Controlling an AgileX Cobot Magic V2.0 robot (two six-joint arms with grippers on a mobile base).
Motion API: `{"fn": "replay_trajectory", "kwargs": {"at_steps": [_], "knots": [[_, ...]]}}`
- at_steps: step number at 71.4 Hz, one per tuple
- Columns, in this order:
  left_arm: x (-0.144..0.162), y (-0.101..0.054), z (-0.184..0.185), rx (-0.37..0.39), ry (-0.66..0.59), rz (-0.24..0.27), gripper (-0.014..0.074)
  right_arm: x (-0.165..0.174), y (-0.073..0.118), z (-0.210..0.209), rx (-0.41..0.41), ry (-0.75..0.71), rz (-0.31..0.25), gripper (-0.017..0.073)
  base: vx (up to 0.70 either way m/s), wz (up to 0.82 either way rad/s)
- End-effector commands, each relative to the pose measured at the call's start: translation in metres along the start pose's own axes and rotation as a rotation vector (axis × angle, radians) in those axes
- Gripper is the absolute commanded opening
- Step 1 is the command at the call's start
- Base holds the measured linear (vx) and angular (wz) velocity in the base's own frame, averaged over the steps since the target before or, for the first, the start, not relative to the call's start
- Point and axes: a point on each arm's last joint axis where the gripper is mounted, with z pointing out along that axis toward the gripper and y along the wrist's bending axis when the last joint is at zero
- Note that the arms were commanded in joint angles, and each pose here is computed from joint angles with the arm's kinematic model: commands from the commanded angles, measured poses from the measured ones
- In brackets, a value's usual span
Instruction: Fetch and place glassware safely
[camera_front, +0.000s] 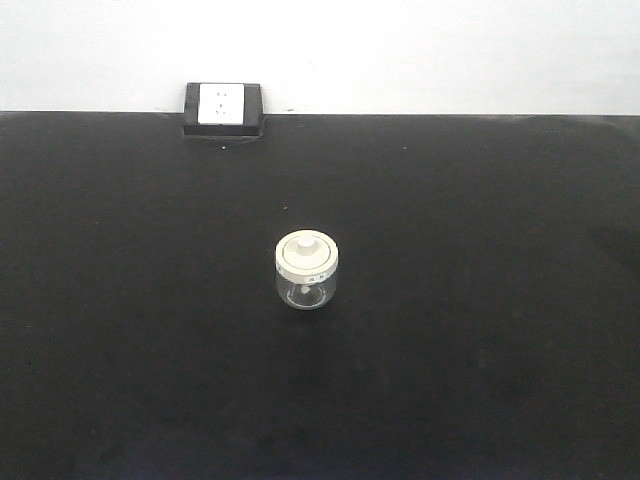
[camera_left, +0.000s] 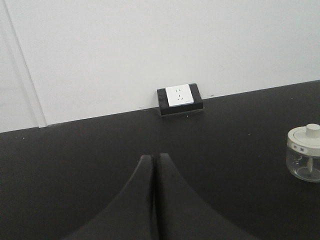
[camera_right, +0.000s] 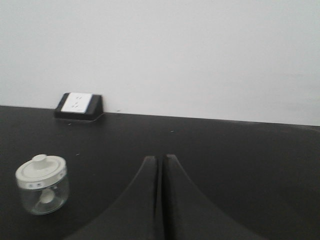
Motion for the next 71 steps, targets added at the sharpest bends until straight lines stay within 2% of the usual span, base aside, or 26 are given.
{"fn": "replay_trajectory", "kwargs": {"at_steps": [1,21,71], "knots": [[-0.013,0.001,-0.001,-0.002,-0.076,-0.006,-0.0007,-0.009,-0.003,-0.011,0.026,-0.063,0.006,-0.0003,0.0,0.0],[-0.013,0.001,-0.001,-0.002,-0.076,-0.006,-0.0007,-0.006,-0.011,-0.028,0.106,-0.074,0.017,-0.0001,0.0,0.0],[-0.013,0.001,-0.001,-0.002,-0.076,-0.006,-0.0007,-0.006,-0.011,-0.028,0.108,-0.077,0.005,-0.0001,0.0,0.0]]}}
